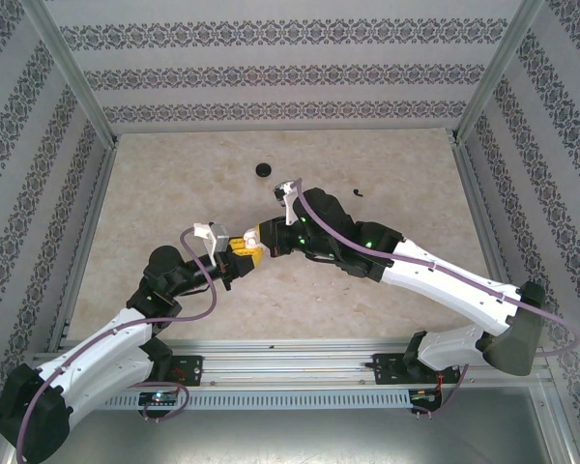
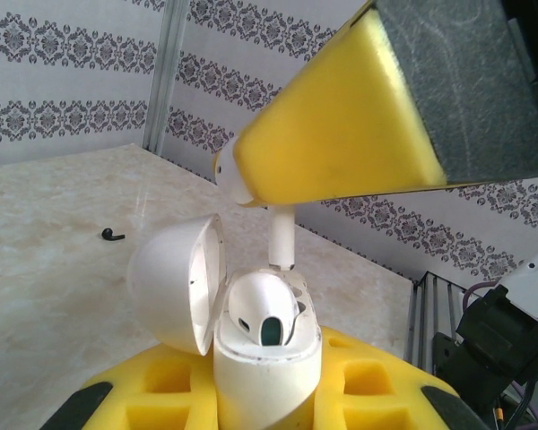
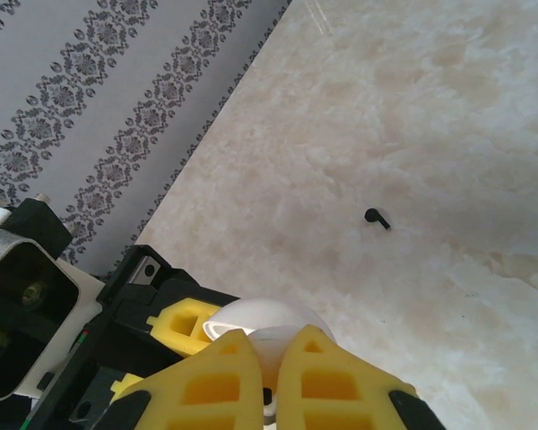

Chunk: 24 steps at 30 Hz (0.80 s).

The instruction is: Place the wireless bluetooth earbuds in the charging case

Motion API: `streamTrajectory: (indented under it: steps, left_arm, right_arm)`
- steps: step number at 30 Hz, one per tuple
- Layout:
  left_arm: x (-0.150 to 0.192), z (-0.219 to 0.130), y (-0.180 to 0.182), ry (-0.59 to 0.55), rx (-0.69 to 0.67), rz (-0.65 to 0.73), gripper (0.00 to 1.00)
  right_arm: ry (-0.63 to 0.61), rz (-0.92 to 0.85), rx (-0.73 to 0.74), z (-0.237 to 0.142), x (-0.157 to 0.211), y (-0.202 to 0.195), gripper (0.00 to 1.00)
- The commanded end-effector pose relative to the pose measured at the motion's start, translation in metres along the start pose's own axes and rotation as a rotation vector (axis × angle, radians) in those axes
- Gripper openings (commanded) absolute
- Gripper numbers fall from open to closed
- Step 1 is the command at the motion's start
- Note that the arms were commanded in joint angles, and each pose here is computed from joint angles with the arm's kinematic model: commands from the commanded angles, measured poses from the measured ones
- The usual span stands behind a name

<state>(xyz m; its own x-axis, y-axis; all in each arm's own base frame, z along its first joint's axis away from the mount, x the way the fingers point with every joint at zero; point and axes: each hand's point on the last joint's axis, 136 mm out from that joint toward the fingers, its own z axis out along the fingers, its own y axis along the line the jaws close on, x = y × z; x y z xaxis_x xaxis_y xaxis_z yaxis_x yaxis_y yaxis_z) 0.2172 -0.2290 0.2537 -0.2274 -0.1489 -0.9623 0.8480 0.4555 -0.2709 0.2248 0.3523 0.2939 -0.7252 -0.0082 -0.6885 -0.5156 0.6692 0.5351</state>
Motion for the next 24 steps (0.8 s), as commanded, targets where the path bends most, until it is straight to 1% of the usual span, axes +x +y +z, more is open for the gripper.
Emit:
streamTrajectory:
  steps: [1,14,20,24]
  left_arm:
    - [-0.031,0.001,-0.012,-0.089,0.032,0.075,0.00]
    - [-0.033,0.001,-0.013,-0.091,0.034,0.076,0.00]
    - [-0.032,0.001,-0.012,-0.089,0.034,0.074,0.00]
    - [-0.032,0.002,-0.012,-0.087,0.034,0.075,0.00]
  right_arm:
    - [0.039,-0.001,0.006,0.007,0.014,-0.001,0.07]
    - [0.079,-0.004,0.014,0.012,0.027,-0.003,0.07]
    - [0.094,-0.009,0.027,0.012,0.030,-0.003,0.12]
    - [0.091,-0.010,0.028,0.011,0.027,-0.001,0.19]
